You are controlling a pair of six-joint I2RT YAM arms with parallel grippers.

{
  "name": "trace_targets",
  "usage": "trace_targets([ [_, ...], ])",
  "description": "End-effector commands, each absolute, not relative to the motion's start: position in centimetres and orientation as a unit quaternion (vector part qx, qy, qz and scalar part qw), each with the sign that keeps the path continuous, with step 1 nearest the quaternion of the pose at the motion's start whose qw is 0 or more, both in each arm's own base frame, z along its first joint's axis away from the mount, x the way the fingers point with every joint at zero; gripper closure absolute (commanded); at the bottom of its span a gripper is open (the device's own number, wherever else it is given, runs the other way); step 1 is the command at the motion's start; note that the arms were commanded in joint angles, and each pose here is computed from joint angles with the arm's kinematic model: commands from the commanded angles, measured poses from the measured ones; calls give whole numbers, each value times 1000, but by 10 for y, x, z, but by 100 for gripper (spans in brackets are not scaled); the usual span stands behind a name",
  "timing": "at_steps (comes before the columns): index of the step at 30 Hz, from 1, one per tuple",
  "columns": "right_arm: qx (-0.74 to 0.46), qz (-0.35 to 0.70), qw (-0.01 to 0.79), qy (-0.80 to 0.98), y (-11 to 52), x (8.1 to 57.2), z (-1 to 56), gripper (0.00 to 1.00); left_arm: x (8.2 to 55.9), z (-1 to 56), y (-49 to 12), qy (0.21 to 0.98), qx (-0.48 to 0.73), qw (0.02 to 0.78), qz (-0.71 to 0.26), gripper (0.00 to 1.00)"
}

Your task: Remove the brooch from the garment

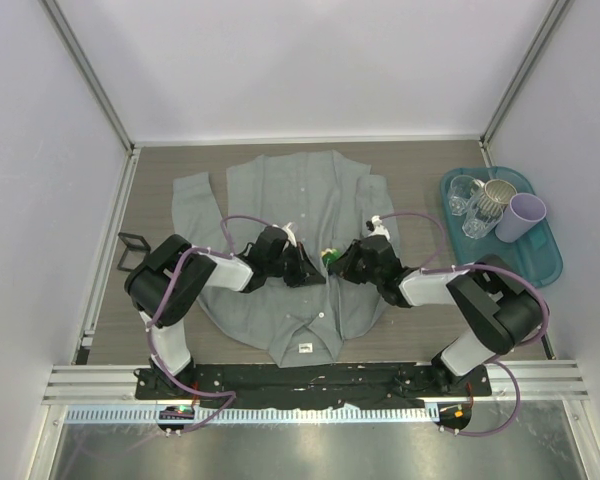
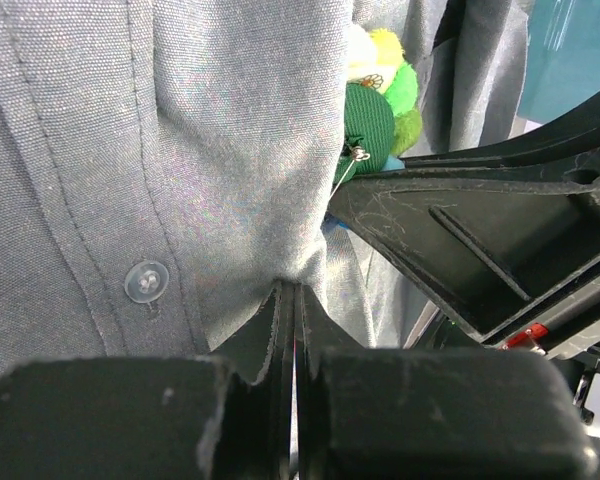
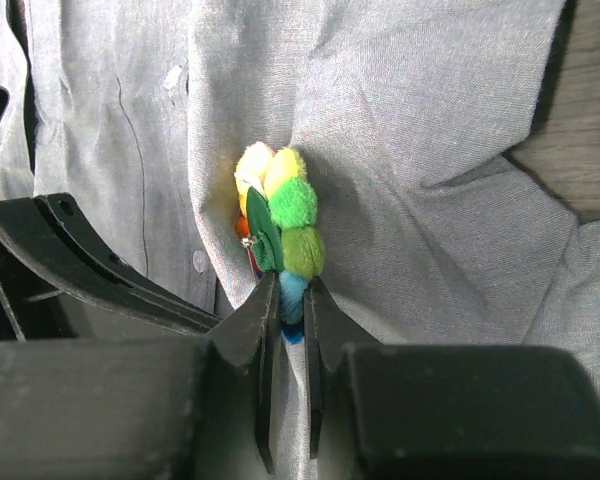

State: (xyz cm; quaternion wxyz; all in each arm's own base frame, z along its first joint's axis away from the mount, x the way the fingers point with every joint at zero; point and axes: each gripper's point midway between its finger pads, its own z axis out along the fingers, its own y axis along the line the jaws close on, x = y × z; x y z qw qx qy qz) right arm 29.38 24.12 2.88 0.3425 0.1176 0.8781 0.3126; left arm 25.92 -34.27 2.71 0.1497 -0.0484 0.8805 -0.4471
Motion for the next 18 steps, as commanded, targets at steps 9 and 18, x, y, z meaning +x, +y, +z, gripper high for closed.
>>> trace_targets([
  [9, 78, 362, 377, 849, 255, 295, 41, 99, 271, 80, -342, 857, -21, 185, -480, 74],
  [18, 75, 376, 379, 842, 258, 295, 44, 99, 298, 79, -318, 893, 21, 214, -396, 63],
])
